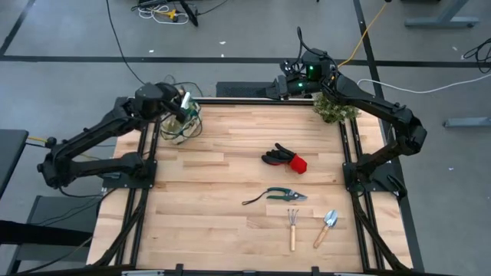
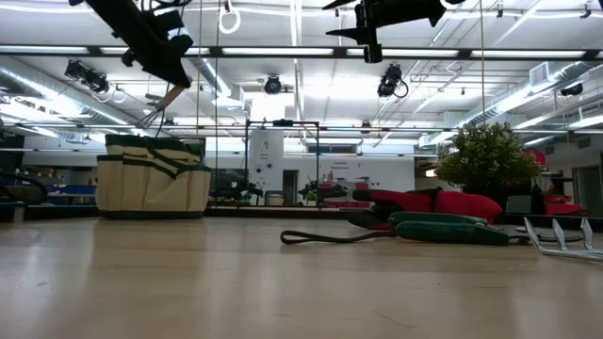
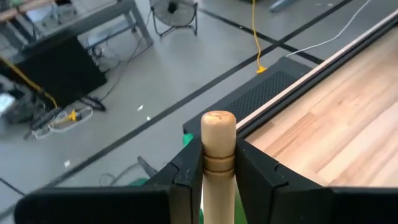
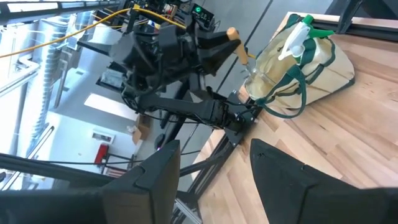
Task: Pick & Place Garden tools in Gardening bag
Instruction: Put the top brown hand rake into the gardening bag, then put the brown trowel into the gardening bag
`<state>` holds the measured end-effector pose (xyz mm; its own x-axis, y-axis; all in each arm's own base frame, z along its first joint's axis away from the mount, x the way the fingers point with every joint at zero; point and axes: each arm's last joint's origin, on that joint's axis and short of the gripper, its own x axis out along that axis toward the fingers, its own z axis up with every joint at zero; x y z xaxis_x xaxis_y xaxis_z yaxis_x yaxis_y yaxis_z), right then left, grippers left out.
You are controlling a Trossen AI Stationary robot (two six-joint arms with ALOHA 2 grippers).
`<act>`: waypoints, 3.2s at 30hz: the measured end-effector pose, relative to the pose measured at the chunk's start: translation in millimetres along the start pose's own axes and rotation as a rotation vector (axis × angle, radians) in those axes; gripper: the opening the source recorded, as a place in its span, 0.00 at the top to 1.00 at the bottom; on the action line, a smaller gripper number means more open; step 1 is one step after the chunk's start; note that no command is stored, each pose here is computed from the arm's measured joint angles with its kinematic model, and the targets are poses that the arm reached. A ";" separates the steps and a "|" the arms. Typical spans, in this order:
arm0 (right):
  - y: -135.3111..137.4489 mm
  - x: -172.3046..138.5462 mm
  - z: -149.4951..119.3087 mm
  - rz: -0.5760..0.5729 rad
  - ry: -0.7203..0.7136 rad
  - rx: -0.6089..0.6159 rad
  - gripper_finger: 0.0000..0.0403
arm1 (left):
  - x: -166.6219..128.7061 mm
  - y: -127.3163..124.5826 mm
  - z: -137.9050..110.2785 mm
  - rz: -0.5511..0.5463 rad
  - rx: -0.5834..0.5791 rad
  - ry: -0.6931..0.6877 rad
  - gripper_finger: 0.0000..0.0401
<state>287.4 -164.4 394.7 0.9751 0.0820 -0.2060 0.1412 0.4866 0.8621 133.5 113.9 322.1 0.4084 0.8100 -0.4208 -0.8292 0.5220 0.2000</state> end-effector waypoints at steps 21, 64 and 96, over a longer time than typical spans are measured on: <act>-1.7 0.2 -1.2 -0.015 0.010 -0.002 0.51 | 31.4 6.7 -46.9 0.161 -0.156 0.076 0.79; -2.3 0.1 -1.8 -0.020 0.016 -0.015 0.51 | 58.7 6.2 -58.0 0.262 -0.241 0.180 0.76; -4.4 -5.3 2.7 -0.005 0.020 -0.063 0.51 | 42.3 -15.0 -24.4 -0.075 -0.256 0.007 0.68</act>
<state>282.1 -169.4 393.2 0.9707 0.0963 -0.2200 0.1344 0.5411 0.8302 153.8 133.8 279.7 0.4707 0.7691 -0.4324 -0.8664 0.4955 -0.0618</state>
